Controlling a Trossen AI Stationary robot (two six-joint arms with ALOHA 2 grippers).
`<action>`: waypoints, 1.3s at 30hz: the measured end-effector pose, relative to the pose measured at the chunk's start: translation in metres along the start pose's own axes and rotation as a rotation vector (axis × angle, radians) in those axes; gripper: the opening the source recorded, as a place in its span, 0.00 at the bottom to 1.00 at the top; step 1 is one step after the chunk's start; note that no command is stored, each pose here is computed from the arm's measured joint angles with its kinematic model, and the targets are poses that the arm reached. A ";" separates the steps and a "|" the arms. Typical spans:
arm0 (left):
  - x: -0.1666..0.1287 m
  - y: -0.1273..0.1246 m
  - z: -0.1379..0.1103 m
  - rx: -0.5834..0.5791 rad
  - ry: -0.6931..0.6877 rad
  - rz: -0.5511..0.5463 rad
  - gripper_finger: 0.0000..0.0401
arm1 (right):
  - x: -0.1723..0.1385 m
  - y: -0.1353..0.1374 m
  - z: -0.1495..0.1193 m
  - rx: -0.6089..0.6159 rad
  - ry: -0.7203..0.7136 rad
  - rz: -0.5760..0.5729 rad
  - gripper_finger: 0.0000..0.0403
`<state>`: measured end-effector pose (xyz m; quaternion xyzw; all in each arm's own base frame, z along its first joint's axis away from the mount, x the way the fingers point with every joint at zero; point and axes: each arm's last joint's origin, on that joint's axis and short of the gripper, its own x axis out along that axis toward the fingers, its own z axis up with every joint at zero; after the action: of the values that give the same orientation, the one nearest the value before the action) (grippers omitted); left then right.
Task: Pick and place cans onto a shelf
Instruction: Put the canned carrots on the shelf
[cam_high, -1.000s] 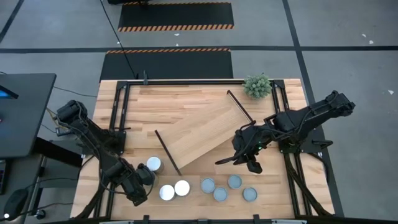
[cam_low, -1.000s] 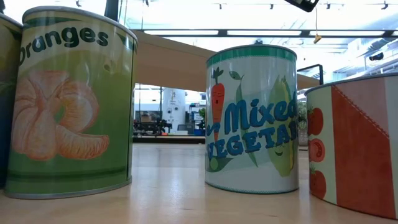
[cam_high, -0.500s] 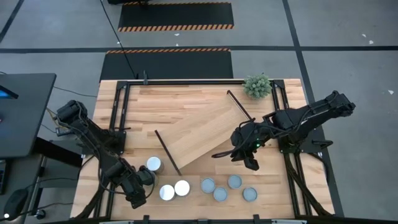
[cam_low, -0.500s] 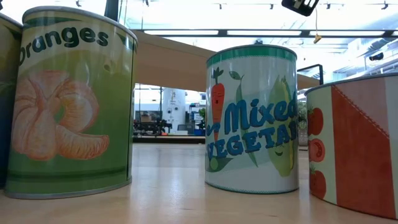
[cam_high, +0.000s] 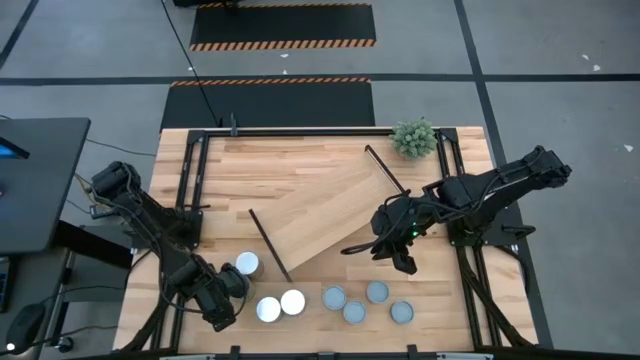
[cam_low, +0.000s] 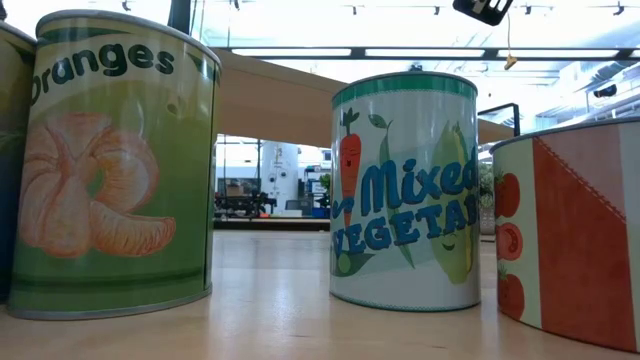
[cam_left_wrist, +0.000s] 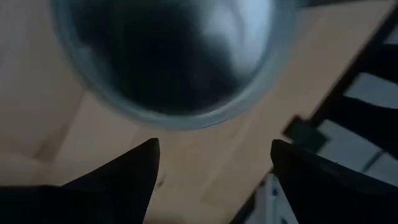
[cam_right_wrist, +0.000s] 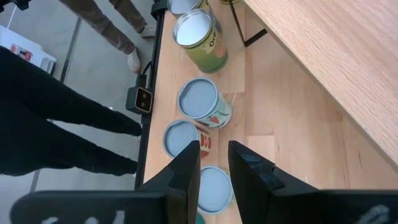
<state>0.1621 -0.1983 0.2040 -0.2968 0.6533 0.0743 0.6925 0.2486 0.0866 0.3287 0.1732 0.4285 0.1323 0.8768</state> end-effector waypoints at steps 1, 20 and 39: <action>0.000 0.002 -0.001 0.001 0.004 0.020 0.79 | 0.000 0.000 0.000 0.000 -0.001 0.000 0.22; 0.000 0.003 0.003 -0.039 -0.051 0.032 0.79 | 0.000 0.001 0.002 -0.013 -0.022 0.011 0.22; -0.001 0.013 0.000 -0.201 0.006 0.131 0.79 | 0.000 0.003 0.005 -0.120 -0.054 0.022 0.22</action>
<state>0.1559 -0.1872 0.2009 -0.3216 0.6627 0.1839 0.6508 0.2523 0.0879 0.3328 0.1285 0.3941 0.1628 0.8954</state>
